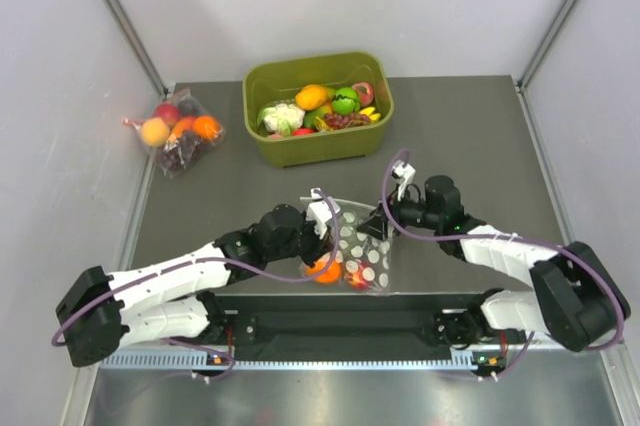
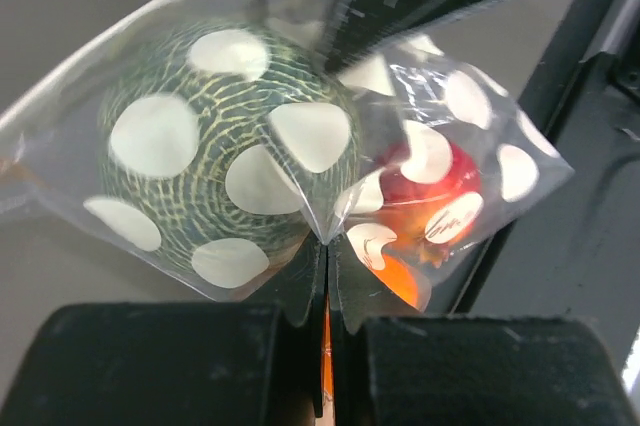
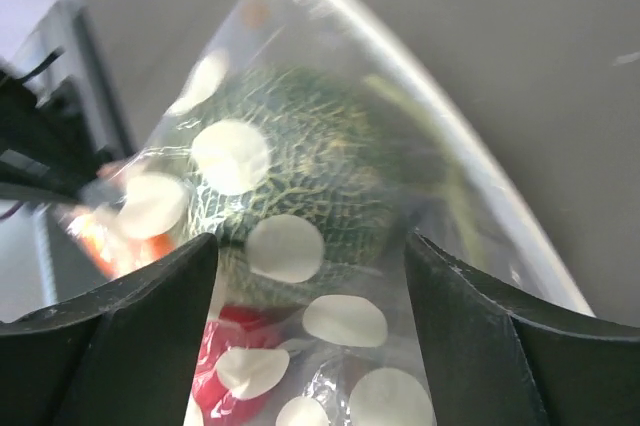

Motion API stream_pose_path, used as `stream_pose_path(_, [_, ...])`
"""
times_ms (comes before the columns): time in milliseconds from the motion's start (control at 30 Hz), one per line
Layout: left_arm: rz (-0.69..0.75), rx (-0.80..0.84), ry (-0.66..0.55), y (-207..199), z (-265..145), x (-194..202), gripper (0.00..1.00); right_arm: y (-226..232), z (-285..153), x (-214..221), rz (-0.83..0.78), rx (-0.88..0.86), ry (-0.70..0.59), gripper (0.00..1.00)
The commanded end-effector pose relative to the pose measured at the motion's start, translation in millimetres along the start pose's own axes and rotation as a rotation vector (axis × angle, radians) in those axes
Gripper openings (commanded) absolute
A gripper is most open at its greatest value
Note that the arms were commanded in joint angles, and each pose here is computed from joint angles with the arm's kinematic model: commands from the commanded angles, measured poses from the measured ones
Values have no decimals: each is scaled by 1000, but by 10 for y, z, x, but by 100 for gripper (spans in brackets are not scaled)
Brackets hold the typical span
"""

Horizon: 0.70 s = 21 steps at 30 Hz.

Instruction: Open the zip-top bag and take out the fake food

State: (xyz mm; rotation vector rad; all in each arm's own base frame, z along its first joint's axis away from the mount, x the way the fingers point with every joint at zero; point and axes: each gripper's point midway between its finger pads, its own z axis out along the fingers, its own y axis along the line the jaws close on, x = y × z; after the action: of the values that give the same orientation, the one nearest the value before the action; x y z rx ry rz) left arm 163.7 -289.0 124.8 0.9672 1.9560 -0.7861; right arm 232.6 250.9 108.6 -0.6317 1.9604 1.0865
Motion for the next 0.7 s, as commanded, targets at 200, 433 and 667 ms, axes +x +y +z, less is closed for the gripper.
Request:
stream_pose_path(200, [-51, -330, 37, 557, -75, 161, 0, 524, -94, 121, -42, -270, 25, 90])
stream_pose_path(433, [-48, -381, 11, 648, -51, 43, 0, 560, -192, 164, -59, -238, 41, 83])
stream_pose_path(667, [-2, -427, 12, 766, 16, -106, 0, 655, -64, 326, -53, -258, 77, 71])
